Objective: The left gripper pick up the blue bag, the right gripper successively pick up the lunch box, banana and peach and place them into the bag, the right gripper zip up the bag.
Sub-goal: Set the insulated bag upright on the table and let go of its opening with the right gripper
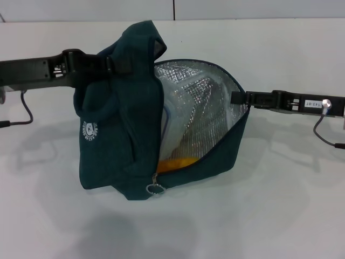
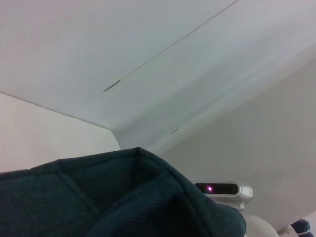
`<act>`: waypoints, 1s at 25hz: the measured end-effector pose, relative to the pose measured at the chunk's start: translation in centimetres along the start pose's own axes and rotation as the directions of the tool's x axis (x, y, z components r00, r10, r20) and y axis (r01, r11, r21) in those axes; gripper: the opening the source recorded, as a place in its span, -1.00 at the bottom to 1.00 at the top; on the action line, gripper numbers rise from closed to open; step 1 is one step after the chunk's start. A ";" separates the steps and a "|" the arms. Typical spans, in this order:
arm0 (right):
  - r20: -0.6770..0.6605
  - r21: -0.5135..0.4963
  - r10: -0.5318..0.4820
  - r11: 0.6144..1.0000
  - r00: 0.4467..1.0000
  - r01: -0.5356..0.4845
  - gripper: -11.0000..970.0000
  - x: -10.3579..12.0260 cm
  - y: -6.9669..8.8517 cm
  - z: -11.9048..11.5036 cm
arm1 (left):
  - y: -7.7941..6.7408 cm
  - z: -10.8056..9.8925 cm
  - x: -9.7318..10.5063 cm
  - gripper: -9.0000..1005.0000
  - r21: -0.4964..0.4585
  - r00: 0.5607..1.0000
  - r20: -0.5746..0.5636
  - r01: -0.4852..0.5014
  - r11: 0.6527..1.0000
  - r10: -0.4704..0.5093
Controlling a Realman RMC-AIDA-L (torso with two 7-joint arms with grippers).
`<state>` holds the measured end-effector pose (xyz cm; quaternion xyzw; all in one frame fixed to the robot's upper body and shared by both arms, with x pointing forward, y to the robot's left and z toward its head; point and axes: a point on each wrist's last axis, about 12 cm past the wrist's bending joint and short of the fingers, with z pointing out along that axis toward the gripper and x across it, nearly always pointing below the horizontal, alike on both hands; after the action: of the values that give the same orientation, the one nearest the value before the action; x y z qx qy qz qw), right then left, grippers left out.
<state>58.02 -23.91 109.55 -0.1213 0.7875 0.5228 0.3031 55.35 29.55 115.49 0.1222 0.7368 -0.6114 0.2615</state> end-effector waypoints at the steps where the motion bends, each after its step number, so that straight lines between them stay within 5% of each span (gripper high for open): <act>1: 0.000 -0.001 -0.001 1.000 1.000 0.001 0.42 0.0 0.0 0.0 | 0.0 0.0 0.0 -0.91 0.001 1.000 -0.001 -0.001 1.000 0.001; 4: 0.001 -0.005 -0.010 1.000 1.000 0.010 0.37 0.1 0.0 0.0 | -0.1 0.1 -0.1 -0.91 0.002 1.000 -0.002 -0.004 1.000 0.004; 10: 0.013 -0.022 -0.016 1.000 1.000 0.016 -0.06 0.0 0.2 0.1 | -0.1 0.2 -0.2 -0.91 0.004 1.000 -0.010 -0.006 1.000 0.006; 12: 0.020 -0.027 -0.017 0.999 1.000 0.018 -0.53 -0.1 0.3 0.1 | -0.1 0.3 -0.1 -0.91 0.004 1.000 -0.015 -0.006 1.000 0.006; 18: 0.032 -0.042 -0.029 0.999 0.999 0.031 -0.94 -0.2 0.5 0.0 | -0.1 0.3 -0.1 -0.91 0.004 1.000 -0.018 -0.007 1.000 0.007; 25: 0.064 -0.099 -0.049 0.994 0.997 0.055 -0.95 -0.6 1.1 -0.5 | -0.4 0.7 -0.3 -0.91 0.022 0.999 -0.040 -0.014 1.000 0.015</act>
<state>57.75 -24.01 110.87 -0.1410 0.7471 0.5571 0.3340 55.59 28.82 115.89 0.1424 0.7344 -0.6148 0.2496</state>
